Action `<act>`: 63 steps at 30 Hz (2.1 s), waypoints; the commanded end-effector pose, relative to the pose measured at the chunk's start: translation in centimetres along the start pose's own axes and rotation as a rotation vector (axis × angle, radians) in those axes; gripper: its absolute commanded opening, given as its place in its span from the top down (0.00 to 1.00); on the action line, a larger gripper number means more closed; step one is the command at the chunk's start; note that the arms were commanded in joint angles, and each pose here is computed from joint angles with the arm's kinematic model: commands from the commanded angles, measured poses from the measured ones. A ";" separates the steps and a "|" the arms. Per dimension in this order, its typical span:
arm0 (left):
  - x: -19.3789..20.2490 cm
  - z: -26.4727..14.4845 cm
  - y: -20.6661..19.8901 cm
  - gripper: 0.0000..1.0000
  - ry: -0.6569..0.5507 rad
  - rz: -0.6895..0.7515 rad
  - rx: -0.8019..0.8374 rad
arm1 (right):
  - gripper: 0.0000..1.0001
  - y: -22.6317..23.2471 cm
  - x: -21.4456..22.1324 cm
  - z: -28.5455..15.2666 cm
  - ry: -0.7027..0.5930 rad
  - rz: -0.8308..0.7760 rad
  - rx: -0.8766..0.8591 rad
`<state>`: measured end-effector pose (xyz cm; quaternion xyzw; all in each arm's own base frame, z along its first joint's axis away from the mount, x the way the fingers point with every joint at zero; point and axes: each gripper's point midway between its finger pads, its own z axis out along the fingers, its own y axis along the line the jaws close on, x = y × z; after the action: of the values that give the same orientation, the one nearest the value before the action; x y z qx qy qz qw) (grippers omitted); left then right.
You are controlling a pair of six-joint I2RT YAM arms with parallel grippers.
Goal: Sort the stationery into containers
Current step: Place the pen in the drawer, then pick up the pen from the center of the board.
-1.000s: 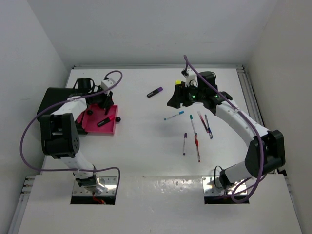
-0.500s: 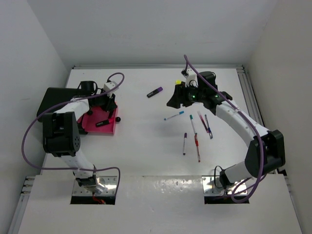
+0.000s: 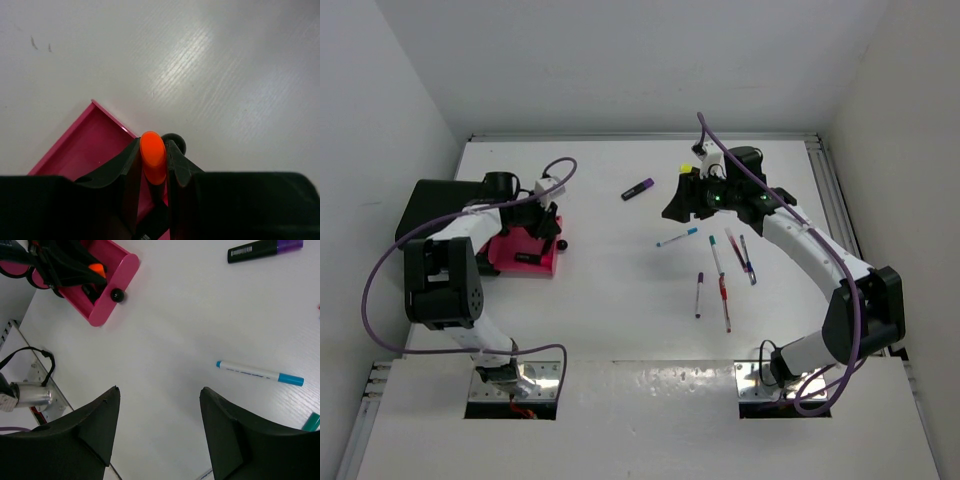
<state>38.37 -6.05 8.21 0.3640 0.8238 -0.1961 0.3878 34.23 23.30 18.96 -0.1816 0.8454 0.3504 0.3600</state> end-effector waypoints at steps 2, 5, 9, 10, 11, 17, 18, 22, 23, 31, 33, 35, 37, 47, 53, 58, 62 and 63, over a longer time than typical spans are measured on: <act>-0.5 -1.9 -0.5 1.00 -0.016 0.042 0.015 | 0.36 1.1 -1.8 -0.2 -0.042 -0.031 -0.034; -1.2 -2.9 0.1 1.00 -0.017 0.086 -0.011 | 0.36 1.3 -1.8 -0.1 -0.041 -0.039 -0.038; -0.7 -3.9 1.1 1.00 0.077 0.206 -0.015 | 0.36 1.4 -1.8 0.0 -0.039 -0.037 -0.040; -1.4 -4.4 2.0 1.00 0.101 0.251 -0.021 | 0.36 1.5 -1.8 0.1 -0.039 -0.037 -0.043; -0.3 -4.6 1.0 1.00 0.152 0.244 0.037 | 0.36 1.5 -1.7 0.1 -0.039 -0.034 -0.045; 1.4 -4.2 2.4 0.97 0.212 0.348 0.096 | 0.36 1.7 -1.5 0.5 -0.028 -0.035 -0.052; 1.6 -4.0 2.4 0.97 0.232 0.363 0.087 | 0.36 1.8 -1.4 0.5 -0.025 -0.036 -0.055; 2.4 -3.6 2.4 0.96 0.272 0.440 0.085 | 0.36 1.8 -1.5 0.5 -0.025 -0.040 -0.054; 2.5 -3.7 2.3 0.95 0.283 0.457 0.085 | 0.36 1.7 -1.5 0.5 -0.025 -0.042 -0.052; 2.9 -3.7 1.4 0.68 0.316 0.466 0.105 | 0.36 1.6 -1.6 0.8 -0.022 -0.045 -0.053; 2.6 -3.9 1.4 0.63 0.316 0.462 0.104 | 0.36 1.5 -1.8 0.9 -0.021 -0.047 -0.053; 2.3 -4.1 1.5 0.55 0.316 0.455 0.102 | 0.36 1.6 -1.8 1.2 -0.014 -0.052 -0.053; 1.4 -4.4 1.6 0.44 0.306 0.446 0.094 | 0.36 1.4 -2.1 1.2 -0.017 -0.065 -0.046; -12.0 -3.1 0.5 0.42 0.005 0.231 -0.031 | 0.36 -0.1 -2.2 1.8 -0.013 -0.067 0.026; -16.5 7.3 -2.2 0.41 0.015 0.163 -0.023 | 0.36 -3.4 -1.7 0.7 -0.016 0.047 0.099; -16.7 13.5 -1.4 0.44 0.005 -0.006 0.016 | 0.36 -5.2 -1.6 -1.1 -0.033 0.092 0.137; -16.3 16.5 1.5 0.44 -0.072 -0.079 -0.039 | 0.36 -5.8 -0.2 -2.3 -0.021 0.108 0.151; -15.9 17.4 2.0 0.43 -0.072 -0.102 -0.039 | 0.36 -6.0 0.1 -2.5 -0.017 0.108 0.156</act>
<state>51.83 -23.08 7.41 0.3709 0.8323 -0.2036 0.3581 37.11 17.75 15.87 -0.0988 0.8843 0.3003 0.3437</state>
